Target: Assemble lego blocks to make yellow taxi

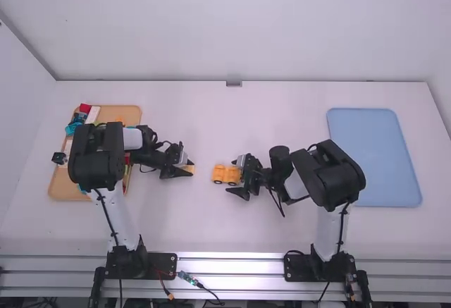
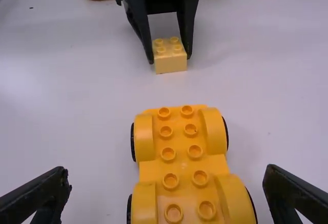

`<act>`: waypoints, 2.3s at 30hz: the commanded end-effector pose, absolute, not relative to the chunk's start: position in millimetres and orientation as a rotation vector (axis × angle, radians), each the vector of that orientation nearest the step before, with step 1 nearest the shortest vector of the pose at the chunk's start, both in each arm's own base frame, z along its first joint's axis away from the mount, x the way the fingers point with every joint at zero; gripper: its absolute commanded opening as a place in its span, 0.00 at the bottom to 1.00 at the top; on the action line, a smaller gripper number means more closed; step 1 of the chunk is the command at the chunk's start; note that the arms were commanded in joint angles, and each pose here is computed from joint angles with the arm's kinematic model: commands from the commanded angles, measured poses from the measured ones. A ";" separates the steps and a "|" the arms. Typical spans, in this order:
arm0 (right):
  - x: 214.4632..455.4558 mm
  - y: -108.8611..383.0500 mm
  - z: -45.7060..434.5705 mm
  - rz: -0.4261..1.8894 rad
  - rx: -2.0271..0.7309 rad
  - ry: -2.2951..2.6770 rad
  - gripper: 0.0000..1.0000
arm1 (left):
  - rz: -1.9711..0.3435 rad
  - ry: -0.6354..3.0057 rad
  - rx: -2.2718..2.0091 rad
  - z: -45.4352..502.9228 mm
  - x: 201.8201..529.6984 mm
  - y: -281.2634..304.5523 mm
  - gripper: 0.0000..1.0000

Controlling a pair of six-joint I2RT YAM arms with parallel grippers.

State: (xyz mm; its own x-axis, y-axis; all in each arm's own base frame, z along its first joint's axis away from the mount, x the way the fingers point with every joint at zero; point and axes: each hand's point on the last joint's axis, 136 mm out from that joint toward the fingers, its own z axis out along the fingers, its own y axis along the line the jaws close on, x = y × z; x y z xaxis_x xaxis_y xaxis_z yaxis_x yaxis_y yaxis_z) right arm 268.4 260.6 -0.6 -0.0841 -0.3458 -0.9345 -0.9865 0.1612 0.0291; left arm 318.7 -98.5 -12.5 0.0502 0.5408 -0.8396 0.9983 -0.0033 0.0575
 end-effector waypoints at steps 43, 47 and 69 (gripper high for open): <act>274.6 265.2 -9.5 0.947 -1.398 1.581 0.99 | -0.660 1.596 1.628 42.8 325.1 -165.1 0.02; 276.8 264.1 -11.2 0.927 -1.395 1.591 0.99 | -0.683 1.544 1.595 50.5 319.3 -174.1 0.02; 273.3 284.7 -31.7 0.945 -1.401 1.566 0.89 | -0.755 1.608 1.574 55.5 315.0 -177.9 0.01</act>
State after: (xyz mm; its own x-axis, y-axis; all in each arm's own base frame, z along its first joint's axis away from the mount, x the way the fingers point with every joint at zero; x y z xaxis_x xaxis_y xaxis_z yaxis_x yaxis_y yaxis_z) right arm 279.3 288.0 -25.5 -0.0213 -0.3841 -0.9230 -0.9952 0.0967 -0.0172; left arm 314.5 -175.7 46.8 0.0246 0.5635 -0.8257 0.9943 0.0719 0.0787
